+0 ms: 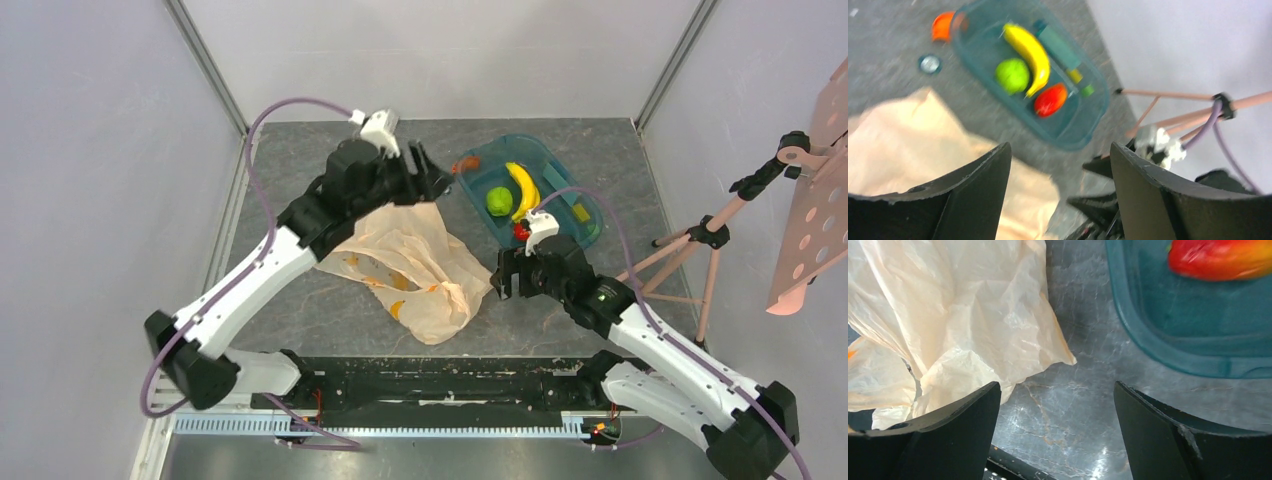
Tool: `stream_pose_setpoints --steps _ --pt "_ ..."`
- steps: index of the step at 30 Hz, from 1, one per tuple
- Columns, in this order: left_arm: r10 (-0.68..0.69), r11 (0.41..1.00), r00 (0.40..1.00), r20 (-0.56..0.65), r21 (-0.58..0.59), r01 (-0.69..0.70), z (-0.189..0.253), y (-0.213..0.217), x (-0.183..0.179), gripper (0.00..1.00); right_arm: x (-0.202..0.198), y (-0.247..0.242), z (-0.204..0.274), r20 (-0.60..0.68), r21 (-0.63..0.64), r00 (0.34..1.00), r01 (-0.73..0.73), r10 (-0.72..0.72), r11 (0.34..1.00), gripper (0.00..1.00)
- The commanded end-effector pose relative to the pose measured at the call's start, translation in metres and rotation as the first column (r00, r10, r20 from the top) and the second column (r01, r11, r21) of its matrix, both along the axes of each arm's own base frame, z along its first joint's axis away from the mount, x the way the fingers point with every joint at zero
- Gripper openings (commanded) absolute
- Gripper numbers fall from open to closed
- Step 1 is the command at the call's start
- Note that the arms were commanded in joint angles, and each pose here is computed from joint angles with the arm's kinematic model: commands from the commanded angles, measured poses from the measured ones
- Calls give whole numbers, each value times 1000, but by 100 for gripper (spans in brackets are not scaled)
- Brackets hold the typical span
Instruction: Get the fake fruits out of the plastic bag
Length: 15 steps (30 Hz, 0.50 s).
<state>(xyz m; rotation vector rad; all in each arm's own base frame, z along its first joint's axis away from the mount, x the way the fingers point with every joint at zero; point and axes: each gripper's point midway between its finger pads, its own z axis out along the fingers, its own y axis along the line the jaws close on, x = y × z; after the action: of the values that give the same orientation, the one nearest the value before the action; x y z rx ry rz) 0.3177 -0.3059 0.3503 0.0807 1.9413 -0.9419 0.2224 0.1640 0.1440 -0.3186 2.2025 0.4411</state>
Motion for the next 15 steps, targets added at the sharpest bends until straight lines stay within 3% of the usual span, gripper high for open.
stream_pose_setpoints --steps 1,5,15 --pt "82 992 995 -63 106 -75 -54 45 -29 80 5 29 5 -19 216 1000 25 -21 976 87" --pt "125 986 989 -82 125 -115 -74 77 -56 82 4 50 5 -40 361 999 12 2 933 90" --pt "174 975 983 -49 145 -166 -71 106 -75 86 2 72 -21 -111 432 992 -10 64 902 96"
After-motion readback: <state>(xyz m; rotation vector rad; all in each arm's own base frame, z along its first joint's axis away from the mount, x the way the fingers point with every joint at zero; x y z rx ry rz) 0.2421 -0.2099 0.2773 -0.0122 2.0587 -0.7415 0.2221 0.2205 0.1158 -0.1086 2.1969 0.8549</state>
